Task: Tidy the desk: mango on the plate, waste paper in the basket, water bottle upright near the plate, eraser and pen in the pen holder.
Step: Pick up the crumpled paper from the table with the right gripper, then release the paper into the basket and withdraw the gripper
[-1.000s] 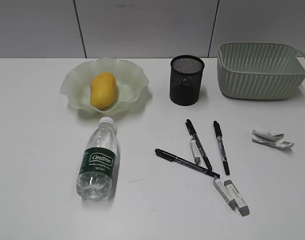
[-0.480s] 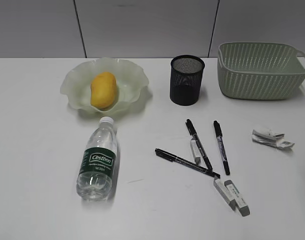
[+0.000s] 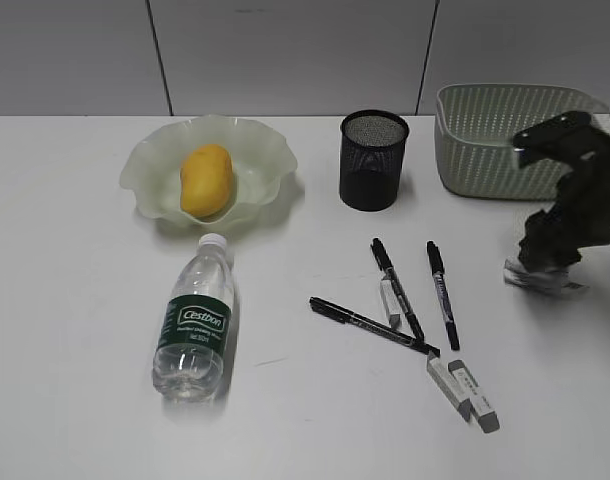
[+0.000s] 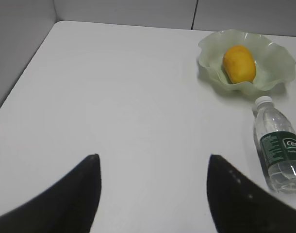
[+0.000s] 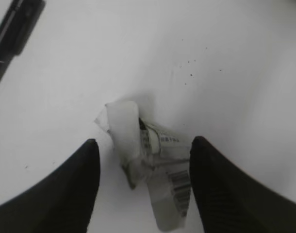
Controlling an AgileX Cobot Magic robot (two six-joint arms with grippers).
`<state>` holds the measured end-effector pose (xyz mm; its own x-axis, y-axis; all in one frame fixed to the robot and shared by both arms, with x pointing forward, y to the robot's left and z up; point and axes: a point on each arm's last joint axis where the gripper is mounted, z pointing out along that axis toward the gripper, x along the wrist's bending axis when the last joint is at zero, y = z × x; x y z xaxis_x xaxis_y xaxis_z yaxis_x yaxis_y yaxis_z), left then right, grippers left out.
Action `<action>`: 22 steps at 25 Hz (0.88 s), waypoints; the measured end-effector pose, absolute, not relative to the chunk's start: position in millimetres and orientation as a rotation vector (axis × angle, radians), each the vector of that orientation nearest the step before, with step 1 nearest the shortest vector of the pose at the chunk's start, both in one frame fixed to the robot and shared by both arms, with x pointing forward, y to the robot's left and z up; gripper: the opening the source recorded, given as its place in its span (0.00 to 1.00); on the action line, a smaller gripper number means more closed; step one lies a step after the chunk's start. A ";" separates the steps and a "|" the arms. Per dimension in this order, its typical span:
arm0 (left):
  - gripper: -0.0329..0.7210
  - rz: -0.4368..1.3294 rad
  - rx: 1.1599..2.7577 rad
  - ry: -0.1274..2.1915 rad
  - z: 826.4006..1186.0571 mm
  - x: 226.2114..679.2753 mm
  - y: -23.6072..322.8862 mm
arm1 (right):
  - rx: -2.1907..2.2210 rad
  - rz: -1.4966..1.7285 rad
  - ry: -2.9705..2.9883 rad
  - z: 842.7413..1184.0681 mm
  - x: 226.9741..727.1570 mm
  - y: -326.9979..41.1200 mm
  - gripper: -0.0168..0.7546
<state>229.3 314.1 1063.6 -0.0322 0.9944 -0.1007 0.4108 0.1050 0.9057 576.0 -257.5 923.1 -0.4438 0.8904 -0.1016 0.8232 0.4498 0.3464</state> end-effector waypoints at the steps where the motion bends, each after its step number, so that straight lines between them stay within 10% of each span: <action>1: 0.72 0.905 1.424 1.570 1063.6 229.3 314.1 | 1.478 0.332 2.460 911.5 579.9 -257.3 0.63; 3: 0.72 0.905 1.424 1.570 1063.6 229.3 314.1 | 1.484 0.285 2.500 892.7 585.0 -257.2 0.58; 7: 0.72 0.905 1.424 1.570 1063.6 229.3 314.1 | 1.509 0.324 2.470 896.0 589.0 -255.6 0.13; 10: 0.71 0.905 1.424 1.570 1063.6 229.3 314.1 | 1.549 0.497 2.325 930.9 591.2 -252.3 0.04; 18: 0.70 0.905 1.424 1.570 1063.6 229.3 314.1 | 1.332 0.811 1.901 1007.9 637.3 -252.5 0.05; 22: 0.69 0.905 1.424 1.570 1063.6 229.3 314.1 | 1.319 0.816 1.895 1003.4 663.7 -249.5 0.43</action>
